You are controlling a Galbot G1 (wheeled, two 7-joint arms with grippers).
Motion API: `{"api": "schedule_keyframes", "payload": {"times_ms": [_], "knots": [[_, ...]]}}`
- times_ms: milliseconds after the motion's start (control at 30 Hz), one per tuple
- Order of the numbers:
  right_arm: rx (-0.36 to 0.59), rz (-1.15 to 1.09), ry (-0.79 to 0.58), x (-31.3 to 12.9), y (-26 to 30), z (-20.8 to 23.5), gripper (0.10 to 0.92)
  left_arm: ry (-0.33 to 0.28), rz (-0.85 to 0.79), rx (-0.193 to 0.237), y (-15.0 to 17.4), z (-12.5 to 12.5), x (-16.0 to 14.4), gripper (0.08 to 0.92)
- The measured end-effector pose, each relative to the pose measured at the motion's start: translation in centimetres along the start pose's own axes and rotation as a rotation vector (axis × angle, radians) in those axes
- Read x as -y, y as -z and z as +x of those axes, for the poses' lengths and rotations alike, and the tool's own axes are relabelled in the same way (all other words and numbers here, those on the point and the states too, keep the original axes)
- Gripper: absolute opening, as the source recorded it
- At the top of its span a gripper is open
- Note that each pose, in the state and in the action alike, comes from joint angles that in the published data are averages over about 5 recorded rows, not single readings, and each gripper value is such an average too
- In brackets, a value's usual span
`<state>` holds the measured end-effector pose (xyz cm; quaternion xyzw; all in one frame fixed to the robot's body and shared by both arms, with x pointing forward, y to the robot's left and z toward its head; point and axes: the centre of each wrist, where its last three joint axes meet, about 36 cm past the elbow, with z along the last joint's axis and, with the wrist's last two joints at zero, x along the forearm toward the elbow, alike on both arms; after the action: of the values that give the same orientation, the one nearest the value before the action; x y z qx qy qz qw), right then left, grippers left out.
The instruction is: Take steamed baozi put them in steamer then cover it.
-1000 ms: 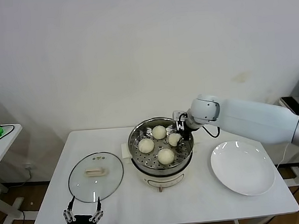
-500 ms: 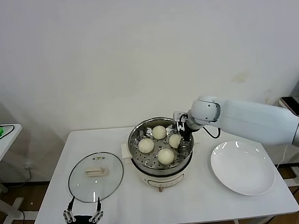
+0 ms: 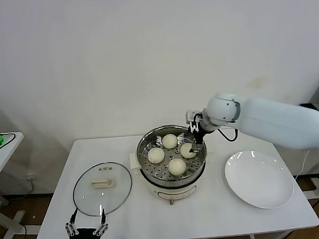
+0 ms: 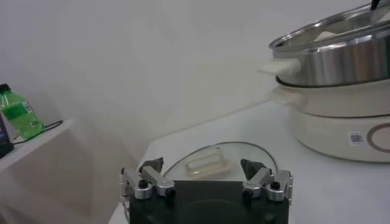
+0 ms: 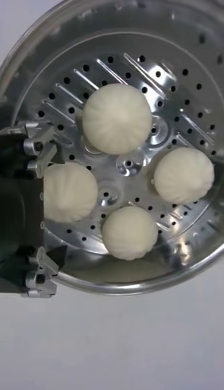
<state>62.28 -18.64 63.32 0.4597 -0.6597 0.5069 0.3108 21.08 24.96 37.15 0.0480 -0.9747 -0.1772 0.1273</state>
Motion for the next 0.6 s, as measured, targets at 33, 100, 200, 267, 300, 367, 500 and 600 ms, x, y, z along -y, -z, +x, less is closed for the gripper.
{"api": "schedule_keyframes", "payload": {"times_ms": [33, 100, 200, 267, 300, 367, 500, 600], "knots": [[0.012, -0.002, -0.012, 0.0, 0.0, 0.6, 0.823, 0.0, 0.002, 0.002, 0.0, -0.1, -0.1, 0.823], [0.04, -0.01, -0.04, -0.1, -0.3, 1.7, 0.823, -0.001, 0.007, 0.006, 0.0, -0.3, -0.2, 0.823], [0.09, -0.026, -0.102, -0.6, -1.1, 3.4, 0.823, 0.0, 0.015, 0.012, -0.1, -0.7, -0.4, 0.823], [0.13, -0.04, -0.155, -1.2, -2.0, 4.4, 0.823, 0.002, 0.019, 0.016, -0.2, -0.9, -0.4, 0.823], [0.152, -0.048, -0.182, -1.5, -2.5, 4.8, 0.823, 0.003, 0.021, 0.019, -0.2, -1.1, -0.5, 0.823], [0.201, -0.066, -0.242, -2.5, -3.6, 5.4, 0.823, 0.005, 0.024, 0.026, -0.2, -1.3, -0.6, 0.823], [0.319, -0.109, -0.372, -4.8, -5.8, 6.3, 0.823, 0.007, 0.027, 0.046, -0.3, -2.1, -0.8, 0.823], [0.416, -0.147, -0.475, -6.6, -7.3, 6.5, 0.823, 0.008, 0.033, 0.061, -0.4, -2.7, -1.0, 0.823]]}}
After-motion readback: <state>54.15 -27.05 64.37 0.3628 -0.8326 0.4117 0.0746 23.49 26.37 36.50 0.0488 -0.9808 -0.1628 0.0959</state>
